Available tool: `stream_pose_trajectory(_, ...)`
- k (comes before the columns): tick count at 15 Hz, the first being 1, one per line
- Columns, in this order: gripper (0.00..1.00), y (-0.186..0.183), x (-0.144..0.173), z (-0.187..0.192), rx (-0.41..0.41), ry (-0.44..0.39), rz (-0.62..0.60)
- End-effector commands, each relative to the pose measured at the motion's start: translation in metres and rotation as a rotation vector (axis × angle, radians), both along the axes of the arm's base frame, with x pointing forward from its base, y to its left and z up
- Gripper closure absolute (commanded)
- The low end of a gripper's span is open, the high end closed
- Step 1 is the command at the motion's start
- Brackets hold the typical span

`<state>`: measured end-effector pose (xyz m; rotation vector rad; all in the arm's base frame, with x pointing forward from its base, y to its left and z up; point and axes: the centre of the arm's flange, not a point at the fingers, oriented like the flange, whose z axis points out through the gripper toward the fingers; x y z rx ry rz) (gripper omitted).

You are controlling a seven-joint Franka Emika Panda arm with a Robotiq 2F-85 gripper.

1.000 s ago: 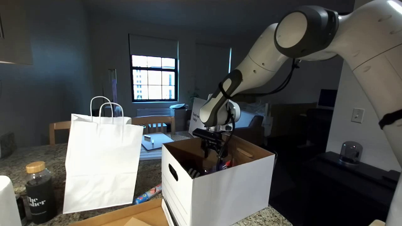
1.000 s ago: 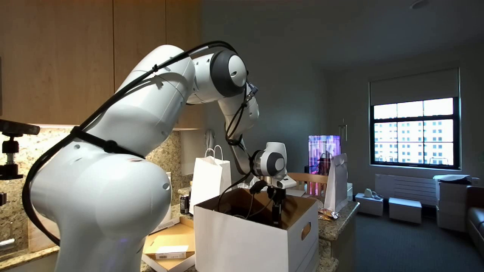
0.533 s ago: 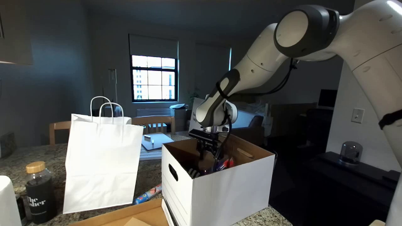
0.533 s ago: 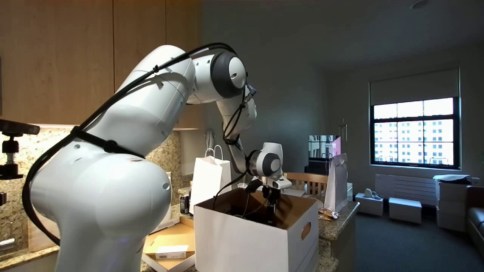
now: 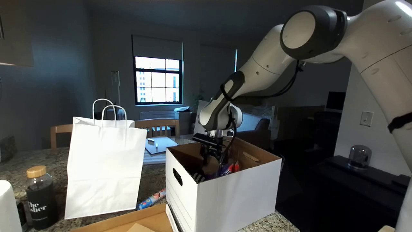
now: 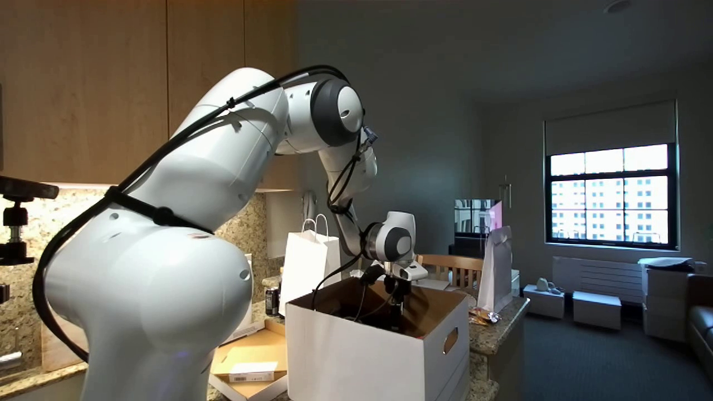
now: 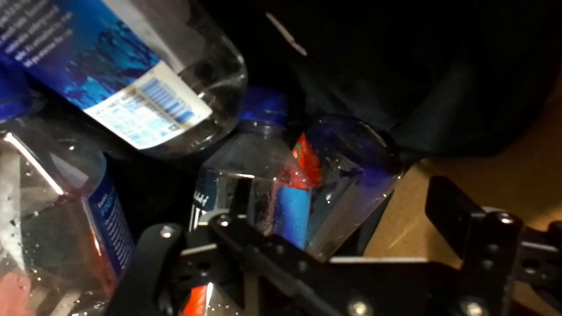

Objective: Pick up two bottles from the box and put them on the box cover

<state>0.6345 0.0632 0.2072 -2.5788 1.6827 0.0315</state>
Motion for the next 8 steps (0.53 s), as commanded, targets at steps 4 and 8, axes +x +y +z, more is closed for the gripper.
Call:
stream_pose_trajectory(4, 0.0, -0.0022, 0.0021, -0.0036, 0.021, 0.019, 0.018)
stream_pose_trajectory(8, 0.0, -0.0026, 0.0002, -0.0031, 0.013, 0.016, 0.017)
